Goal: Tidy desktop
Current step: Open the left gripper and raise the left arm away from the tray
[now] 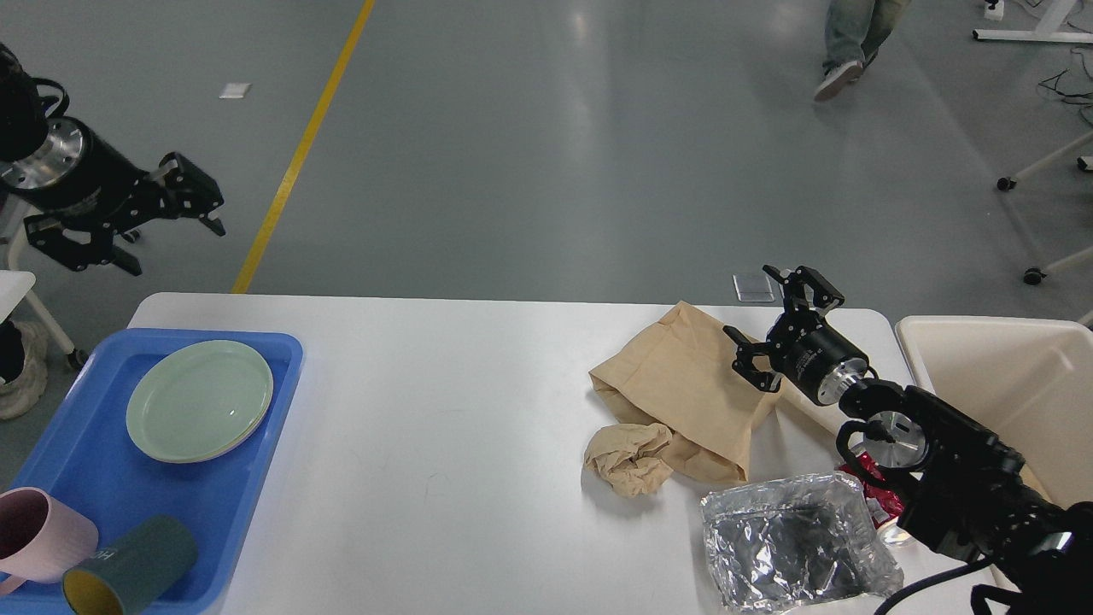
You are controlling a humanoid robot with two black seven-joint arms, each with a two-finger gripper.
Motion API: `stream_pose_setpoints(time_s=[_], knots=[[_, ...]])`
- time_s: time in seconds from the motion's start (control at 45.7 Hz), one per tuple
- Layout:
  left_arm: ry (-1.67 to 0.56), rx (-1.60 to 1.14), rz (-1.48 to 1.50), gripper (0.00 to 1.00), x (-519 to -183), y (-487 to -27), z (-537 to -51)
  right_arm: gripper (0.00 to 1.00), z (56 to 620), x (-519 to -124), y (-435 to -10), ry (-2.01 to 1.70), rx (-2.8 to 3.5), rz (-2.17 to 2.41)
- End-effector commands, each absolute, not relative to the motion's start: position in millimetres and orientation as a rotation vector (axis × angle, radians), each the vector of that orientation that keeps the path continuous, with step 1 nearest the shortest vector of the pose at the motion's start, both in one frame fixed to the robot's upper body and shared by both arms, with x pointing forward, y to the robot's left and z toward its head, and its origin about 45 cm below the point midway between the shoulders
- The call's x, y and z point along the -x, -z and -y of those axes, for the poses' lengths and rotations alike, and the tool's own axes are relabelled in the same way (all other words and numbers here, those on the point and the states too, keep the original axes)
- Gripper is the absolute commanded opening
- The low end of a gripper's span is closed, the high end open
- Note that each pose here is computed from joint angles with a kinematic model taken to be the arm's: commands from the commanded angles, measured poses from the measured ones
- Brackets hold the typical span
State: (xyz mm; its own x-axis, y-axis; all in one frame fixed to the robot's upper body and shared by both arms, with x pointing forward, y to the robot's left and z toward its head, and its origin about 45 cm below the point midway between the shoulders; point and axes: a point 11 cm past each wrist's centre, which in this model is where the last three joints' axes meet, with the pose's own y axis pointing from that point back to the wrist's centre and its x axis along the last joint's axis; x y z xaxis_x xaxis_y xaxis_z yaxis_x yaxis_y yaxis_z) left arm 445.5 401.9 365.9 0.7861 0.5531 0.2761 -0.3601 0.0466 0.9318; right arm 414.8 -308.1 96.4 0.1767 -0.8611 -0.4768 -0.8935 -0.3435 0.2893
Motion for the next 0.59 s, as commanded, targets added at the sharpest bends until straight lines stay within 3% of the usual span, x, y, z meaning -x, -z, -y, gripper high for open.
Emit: stream_pose_setpoints(time_s=[0.0, 0.328, 0.569], knots=[[-0.717, -1.245, -0.07, 0.96, -463, -407, -370, 1.0, 308, -415, -96, -0.897, 2.366, -1.767], [-0.78, -0.87, 0.122, 0.96, -491, -494, -310, 1.0, 308, -415, -96, -0.896, 2.368, -1.767], [-0.809, -0.677, 0.015, 0.96, -502, -488, -309, 1.0, 308, -415, -97, -0.895, 2.367, -1.766]])
